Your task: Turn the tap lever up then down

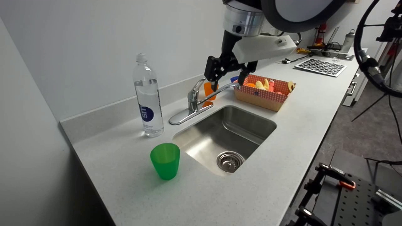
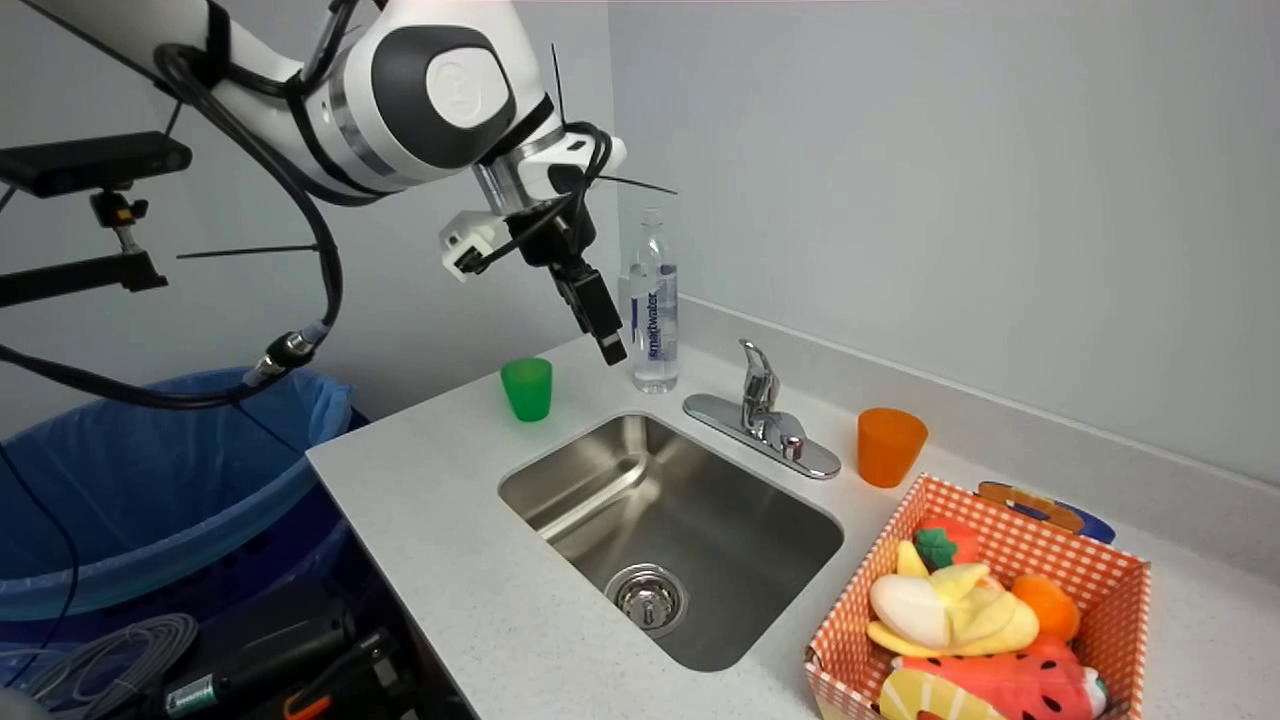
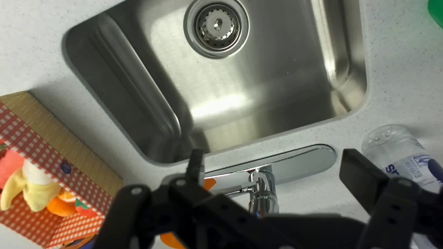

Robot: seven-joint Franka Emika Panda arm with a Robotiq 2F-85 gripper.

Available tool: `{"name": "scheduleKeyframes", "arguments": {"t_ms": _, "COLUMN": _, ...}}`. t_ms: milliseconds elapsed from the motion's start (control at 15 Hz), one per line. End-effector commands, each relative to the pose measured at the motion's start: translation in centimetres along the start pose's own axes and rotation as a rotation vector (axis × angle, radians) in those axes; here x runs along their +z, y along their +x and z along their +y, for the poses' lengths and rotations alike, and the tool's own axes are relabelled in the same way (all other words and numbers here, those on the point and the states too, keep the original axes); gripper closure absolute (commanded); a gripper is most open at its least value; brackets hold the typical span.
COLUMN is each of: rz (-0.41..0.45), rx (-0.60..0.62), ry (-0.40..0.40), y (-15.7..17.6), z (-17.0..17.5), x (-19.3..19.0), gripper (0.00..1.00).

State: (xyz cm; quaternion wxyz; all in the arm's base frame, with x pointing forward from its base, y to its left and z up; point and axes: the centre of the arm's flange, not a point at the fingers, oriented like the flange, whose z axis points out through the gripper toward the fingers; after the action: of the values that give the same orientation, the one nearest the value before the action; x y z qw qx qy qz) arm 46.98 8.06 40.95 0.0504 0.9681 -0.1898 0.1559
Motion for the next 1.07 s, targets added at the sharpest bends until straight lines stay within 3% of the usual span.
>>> {"name": "scheduleKeyframes", "arguments": {"t_ms": 0, "rz": 0.000, "rx": 0.000, "ry": 0.000, "y": 0.0, "z": 0.0, "x": 0.0, "gripper": 0.00}}
{"name": "scheduleKeyframes", "arguments": {"t_ms": 533, "rz": -0.017, "rx": 0.019, "ry": -0.009, "y": 1.2, "z": -0.2, "x": 0.9, "gripper": 0.00}}
{"name": "scheduleKeyframes", "arguments": {"t_ms": 1000, "rz": -0.012, "rx": 0.069, "ry": -0.007, "y": 8.2, "z": -1.5, "x": 4.0, "gripper": 0.00}}
